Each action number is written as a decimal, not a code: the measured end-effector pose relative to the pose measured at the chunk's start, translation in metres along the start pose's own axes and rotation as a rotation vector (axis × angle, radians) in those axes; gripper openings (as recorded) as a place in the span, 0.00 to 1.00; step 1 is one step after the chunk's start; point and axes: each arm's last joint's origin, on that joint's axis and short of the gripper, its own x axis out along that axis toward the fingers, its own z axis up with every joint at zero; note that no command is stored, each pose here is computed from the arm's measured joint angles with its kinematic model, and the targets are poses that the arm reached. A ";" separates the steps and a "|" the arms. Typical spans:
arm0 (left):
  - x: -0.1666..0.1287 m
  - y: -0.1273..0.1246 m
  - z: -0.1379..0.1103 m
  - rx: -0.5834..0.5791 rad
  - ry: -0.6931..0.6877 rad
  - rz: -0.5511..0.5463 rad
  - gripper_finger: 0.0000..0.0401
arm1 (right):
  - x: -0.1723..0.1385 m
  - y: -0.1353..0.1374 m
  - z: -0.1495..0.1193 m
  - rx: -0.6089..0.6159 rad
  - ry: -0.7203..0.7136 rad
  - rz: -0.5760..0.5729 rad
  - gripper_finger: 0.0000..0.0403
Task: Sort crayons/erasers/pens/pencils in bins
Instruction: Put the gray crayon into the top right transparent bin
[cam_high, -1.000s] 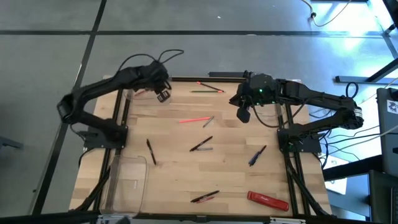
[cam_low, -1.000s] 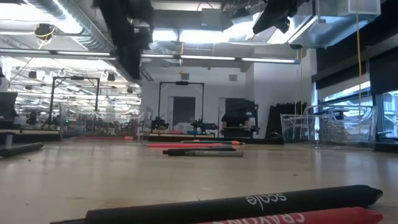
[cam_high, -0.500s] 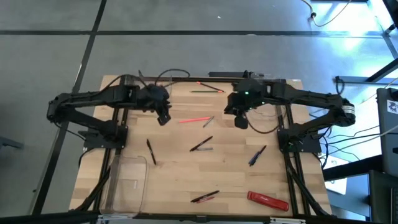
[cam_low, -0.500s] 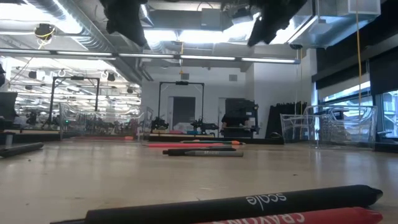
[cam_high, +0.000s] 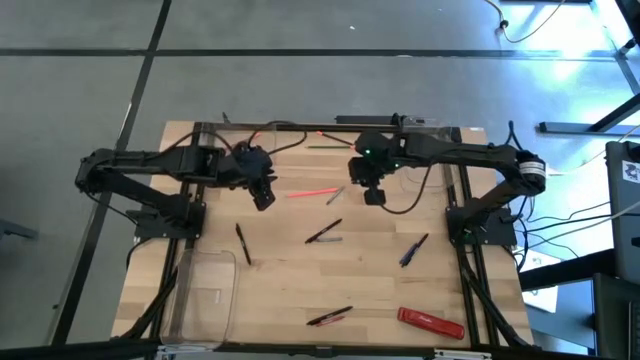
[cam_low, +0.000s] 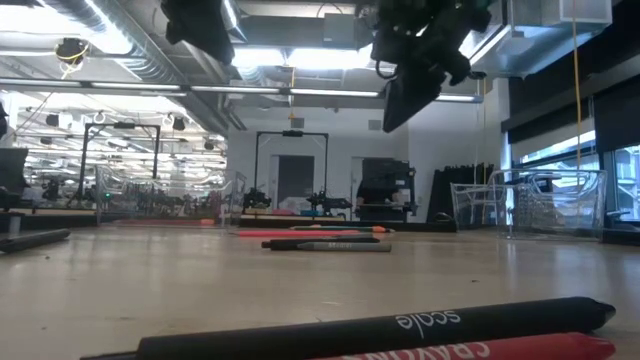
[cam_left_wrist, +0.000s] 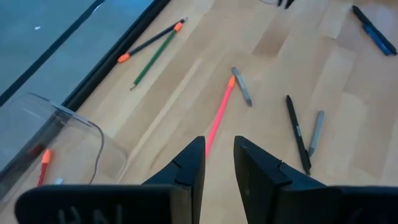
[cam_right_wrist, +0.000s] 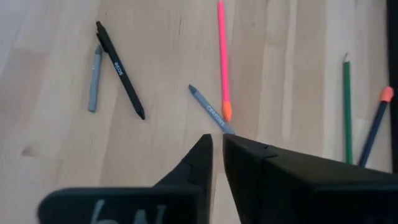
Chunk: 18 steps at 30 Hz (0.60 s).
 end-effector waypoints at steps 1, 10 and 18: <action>0.000 -0.001 0.000 0.002 -0.001 -0.003 0.19 | 0.003 0.000 0.000 0.001 0.007 0.003 0.13; -0.001 -0.003 -0.001 -0.015 -0.003 -0.006 0.19 | 0.041 -0.008 0.004 -0.007 0.007 -0.010 0.34; -0.001 -0.003 -0.001 -0.016 -0.003 -0.006 0.19 | 0.091 -0.010 -0.009 -0.155 0.122 0.054 0.37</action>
